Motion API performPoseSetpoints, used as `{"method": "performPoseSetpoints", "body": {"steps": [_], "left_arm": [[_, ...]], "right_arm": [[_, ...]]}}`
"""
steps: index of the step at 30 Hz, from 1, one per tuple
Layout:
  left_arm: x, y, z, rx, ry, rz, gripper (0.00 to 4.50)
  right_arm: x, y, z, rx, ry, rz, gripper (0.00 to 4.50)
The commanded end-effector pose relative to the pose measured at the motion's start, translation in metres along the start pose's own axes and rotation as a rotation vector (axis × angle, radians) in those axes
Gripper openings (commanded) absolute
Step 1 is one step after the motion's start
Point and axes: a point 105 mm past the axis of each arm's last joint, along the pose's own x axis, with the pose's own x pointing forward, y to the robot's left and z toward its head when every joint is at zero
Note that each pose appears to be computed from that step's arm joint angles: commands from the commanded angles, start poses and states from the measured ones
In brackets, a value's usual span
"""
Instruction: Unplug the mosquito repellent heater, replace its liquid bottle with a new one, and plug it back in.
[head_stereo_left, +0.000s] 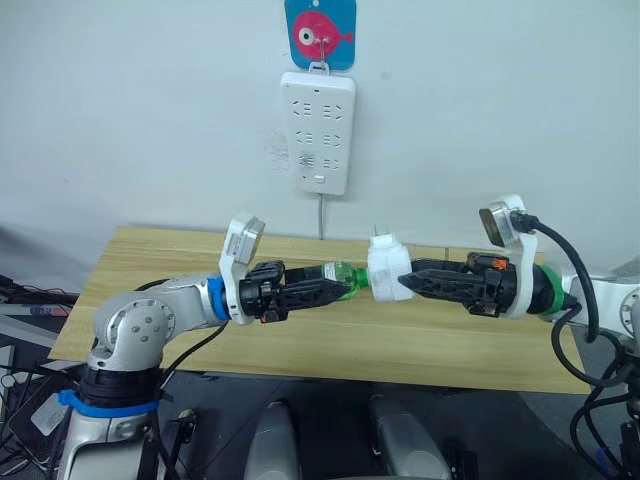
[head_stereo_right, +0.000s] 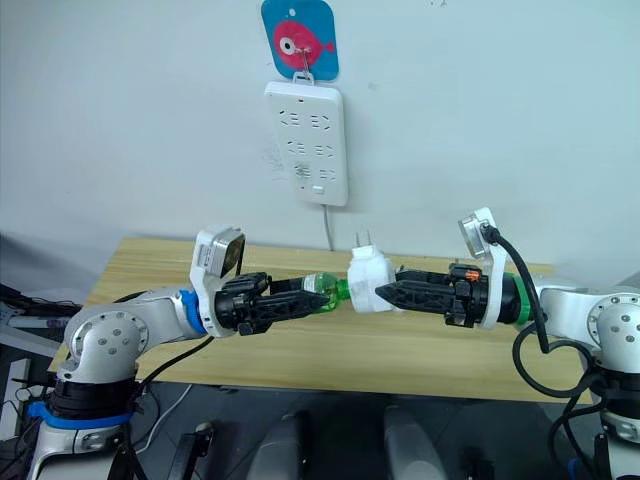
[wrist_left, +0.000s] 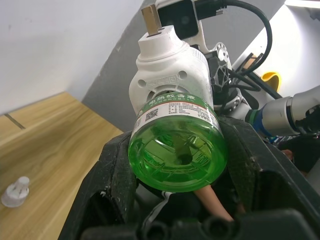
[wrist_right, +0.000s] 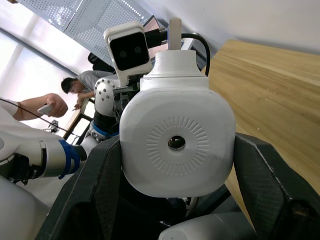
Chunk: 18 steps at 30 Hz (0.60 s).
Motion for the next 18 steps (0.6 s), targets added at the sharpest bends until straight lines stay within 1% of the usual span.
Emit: {"method": "performPoseSetpoints", "body": {"steps": [1, 5, 9, 14, 18], "left_arm": [[0.008, -0.004, 0.006, 0.012, -0.034, -0.035, 2.34], [0.008, -0.003, 0.007, -0.001, -0.051, -0.028, 2.34], [0.008, -0.004, 0.005, 0.010, -0.033, -0.027, 2.34], [0.013, -0.014, -0.001, 0.025, 0.008, -0.083, 2.34], [0.016, -0.013, 0.000, 0.033, -0.005, -0.079, 2.34]], "right_arm": [[0.009, 0.025, -0.006, -0.008, 0.035, 0.136, 2.90], [0.009, 0.025, -0.005, 0.000, 0.020, 0.139, 2.90], [0.010, 0.024, -0.006, 0.005, 0.021, 0.136, 2.90], [0.015, 0.025, -0.006, -0.004, 0.024, 0.133, 2.90], [0.019, 0.027, -0.009, -0.006, 0.051, 0.134, 2.90]]}}
